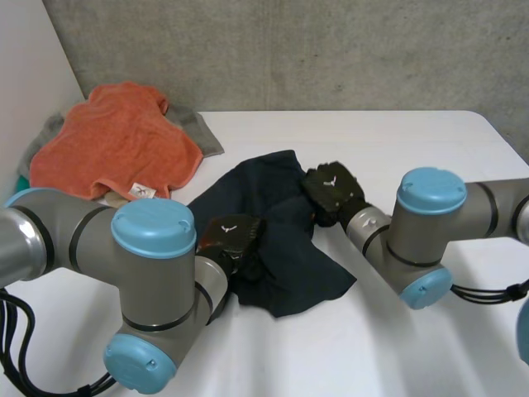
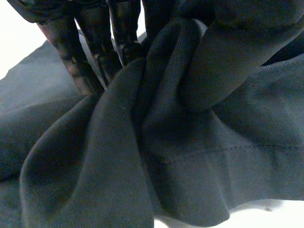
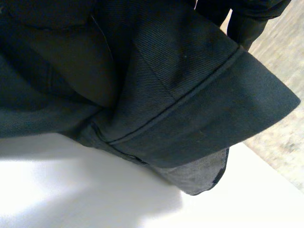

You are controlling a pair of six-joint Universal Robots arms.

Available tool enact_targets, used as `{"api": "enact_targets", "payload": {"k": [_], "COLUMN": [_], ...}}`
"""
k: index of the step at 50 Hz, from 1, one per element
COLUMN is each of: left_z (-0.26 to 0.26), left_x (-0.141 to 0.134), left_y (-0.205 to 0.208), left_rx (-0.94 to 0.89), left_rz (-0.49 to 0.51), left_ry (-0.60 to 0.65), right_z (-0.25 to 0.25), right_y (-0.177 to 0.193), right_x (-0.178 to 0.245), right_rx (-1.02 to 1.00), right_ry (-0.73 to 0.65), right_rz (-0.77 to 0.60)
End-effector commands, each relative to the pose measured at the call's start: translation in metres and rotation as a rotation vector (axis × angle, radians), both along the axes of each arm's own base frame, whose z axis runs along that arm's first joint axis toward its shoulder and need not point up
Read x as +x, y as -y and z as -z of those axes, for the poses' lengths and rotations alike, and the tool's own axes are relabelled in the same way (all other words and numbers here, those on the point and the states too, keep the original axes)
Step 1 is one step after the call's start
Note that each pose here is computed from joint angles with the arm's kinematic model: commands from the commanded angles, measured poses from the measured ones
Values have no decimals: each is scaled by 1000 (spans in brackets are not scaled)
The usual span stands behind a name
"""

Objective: Fold the laundry.

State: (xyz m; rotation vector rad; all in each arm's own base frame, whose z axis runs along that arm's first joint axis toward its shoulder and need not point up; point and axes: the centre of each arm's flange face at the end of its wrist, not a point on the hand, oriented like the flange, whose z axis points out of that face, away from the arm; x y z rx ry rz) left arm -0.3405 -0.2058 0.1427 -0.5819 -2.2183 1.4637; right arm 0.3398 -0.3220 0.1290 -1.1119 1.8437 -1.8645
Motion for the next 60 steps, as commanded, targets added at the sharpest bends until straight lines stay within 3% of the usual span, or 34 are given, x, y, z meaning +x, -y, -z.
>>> {"api": "enact_targets", "payload": {"k": [1, 9, 11, 18, 25, 34, 39, 45, 51, 60], "left_z": [-28, -163, -184, -224, -173, -85, -77, -83, -125, -100], "left_x": [-5, 21, 29, 42, 30, -2, -1, 14, 39, 50], "left_y": [3, -9, -15, -29, 24, 113, 140, 139, 105, 47], "left_rx": [-65, -345, -386, -471, -375, -279, -304, -313, -355, -285], "left_rz": [5, -26, -30, -3, -46, -50, -82, -132, -143, -81], "left_ry": [-51, -268, -301, -383, -293, -226, -241, -225, -236, -110], "right_z": [-81, -198, -233, -281, -232, -112, -69, -107, -143, -103], "right_y": [-11, -21, -28, -36, -7, 62, 75, 61, 28, -30], "right_x": [-13, -68, -79, -77, -41, -17, -9, -18, -37, -64], "right_rx": [-122, -218, -296, -431, -326, -272, -307, -346, -320, 27], "right_ry": [58, 82, 111, 171, 138, 40, -33, -18, -41, -236], "right_rz": [21, 143, 162, 152, 117, 259, 289, 331, 333, 298]}}
